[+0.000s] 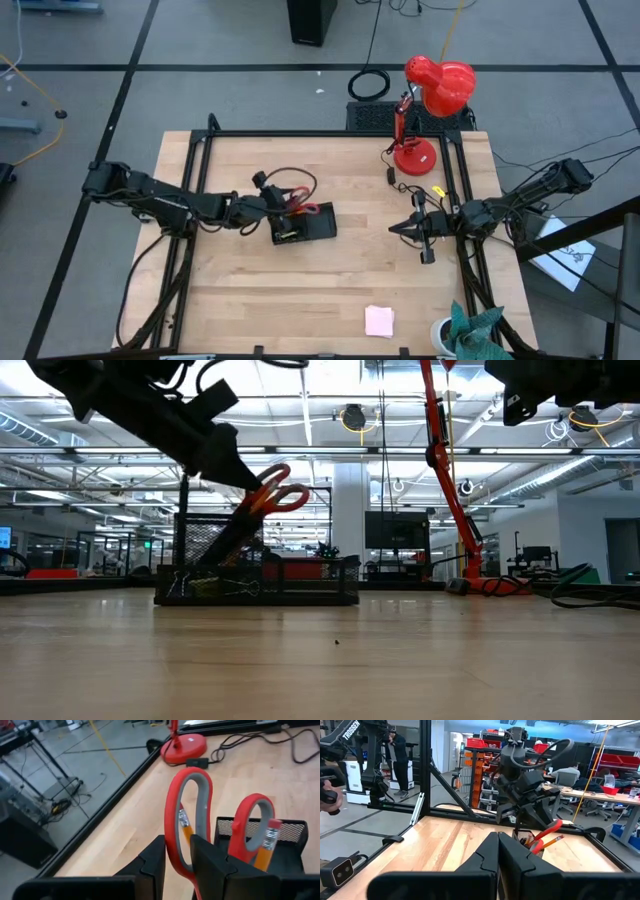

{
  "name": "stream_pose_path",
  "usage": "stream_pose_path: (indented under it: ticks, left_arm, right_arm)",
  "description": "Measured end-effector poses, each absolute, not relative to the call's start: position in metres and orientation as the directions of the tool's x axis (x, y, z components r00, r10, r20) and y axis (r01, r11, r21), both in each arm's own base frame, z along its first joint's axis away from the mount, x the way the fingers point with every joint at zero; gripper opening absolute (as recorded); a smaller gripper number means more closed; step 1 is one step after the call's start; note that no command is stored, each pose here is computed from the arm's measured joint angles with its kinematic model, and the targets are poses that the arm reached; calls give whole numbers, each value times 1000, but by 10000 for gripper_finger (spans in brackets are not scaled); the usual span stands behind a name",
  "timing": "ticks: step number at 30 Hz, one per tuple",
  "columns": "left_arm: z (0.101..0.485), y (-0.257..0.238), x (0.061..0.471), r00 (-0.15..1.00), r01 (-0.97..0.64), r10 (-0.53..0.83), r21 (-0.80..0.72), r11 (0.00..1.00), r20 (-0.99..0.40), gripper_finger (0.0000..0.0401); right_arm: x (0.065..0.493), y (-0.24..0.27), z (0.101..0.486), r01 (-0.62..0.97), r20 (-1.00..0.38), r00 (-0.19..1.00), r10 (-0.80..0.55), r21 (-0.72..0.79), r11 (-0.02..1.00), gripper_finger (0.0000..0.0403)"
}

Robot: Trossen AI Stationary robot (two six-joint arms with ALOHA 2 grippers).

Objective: Pick and place office supplies into organizer
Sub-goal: Put the red scissor into the mesh desk organizer

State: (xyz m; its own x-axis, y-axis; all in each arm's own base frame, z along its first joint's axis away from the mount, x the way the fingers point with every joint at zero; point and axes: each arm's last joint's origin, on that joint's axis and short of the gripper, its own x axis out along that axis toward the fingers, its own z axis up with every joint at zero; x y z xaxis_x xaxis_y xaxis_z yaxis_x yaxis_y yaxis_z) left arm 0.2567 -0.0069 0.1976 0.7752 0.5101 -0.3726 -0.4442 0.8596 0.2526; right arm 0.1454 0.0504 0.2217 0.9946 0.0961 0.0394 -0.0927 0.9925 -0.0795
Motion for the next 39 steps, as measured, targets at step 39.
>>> stream_pose_path:
  ticks: [39]
  left_arm:
    - [202,-17,267,870,-295,389,312,903,-303,93]
  right_arm:
    - [146,50,221,-92,35,995,95,-80,993,0]
